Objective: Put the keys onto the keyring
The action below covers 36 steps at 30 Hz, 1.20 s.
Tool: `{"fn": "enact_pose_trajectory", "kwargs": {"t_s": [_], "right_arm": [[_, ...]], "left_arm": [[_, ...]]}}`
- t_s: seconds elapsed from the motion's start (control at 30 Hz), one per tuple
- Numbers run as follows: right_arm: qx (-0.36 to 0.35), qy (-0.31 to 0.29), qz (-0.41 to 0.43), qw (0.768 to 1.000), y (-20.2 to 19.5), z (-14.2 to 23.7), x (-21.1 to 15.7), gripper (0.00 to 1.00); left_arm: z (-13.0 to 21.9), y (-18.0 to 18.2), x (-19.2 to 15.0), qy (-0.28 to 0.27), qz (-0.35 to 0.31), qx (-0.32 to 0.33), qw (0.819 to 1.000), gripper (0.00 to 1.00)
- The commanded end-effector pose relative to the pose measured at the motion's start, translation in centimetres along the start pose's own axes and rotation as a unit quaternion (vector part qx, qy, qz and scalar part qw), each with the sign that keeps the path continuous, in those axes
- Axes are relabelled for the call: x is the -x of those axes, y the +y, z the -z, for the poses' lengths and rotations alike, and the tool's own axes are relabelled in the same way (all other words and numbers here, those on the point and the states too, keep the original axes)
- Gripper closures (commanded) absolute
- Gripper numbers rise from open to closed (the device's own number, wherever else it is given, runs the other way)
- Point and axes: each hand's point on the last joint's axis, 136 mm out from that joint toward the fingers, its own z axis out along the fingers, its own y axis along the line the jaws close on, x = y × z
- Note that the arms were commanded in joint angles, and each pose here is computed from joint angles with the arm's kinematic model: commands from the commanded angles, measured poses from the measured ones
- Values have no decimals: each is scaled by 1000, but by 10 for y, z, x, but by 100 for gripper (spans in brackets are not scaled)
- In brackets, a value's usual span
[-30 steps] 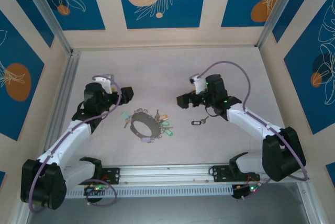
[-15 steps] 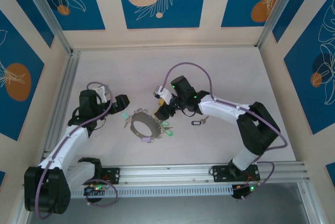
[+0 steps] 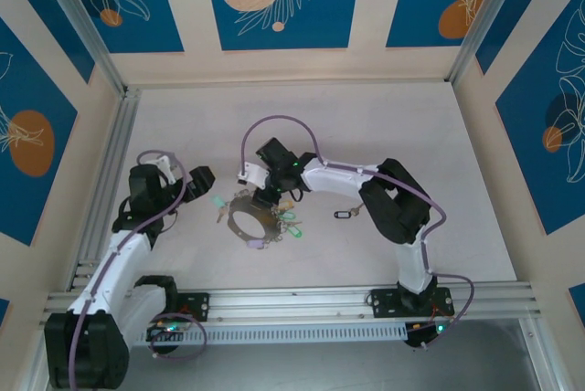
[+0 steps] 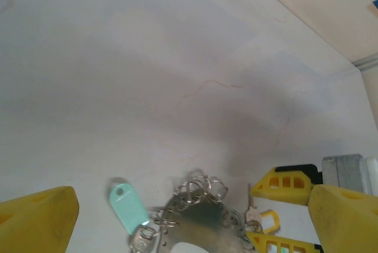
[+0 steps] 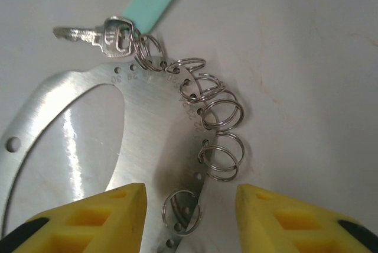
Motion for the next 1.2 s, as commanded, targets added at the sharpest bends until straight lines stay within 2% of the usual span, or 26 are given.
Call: {"fn": "enact_pose_trajectory", "kwargs": {"t_s": [0.0,0.3,0.7,0.9,1.17], "right_arm": [[0,32,34,999,4,-4,-5,60],[19,52,68,996,15,-10,-14,74],[23,69,88,993,17,-23,-18,80],[19,84,98,991,16,-28,-21,91],[24,86,104,991,18,-26,-23,96]], "left_arm": [[2,11,3,-15,14,14,1000,1],[-6,13,0,-8,28,1,1000,1],[-7,14,1,-4,31,-4,1000,1],[-9,17,-1,1,34,-2,999,1],[-9,17,0,0,32,-2,999,1]]}}
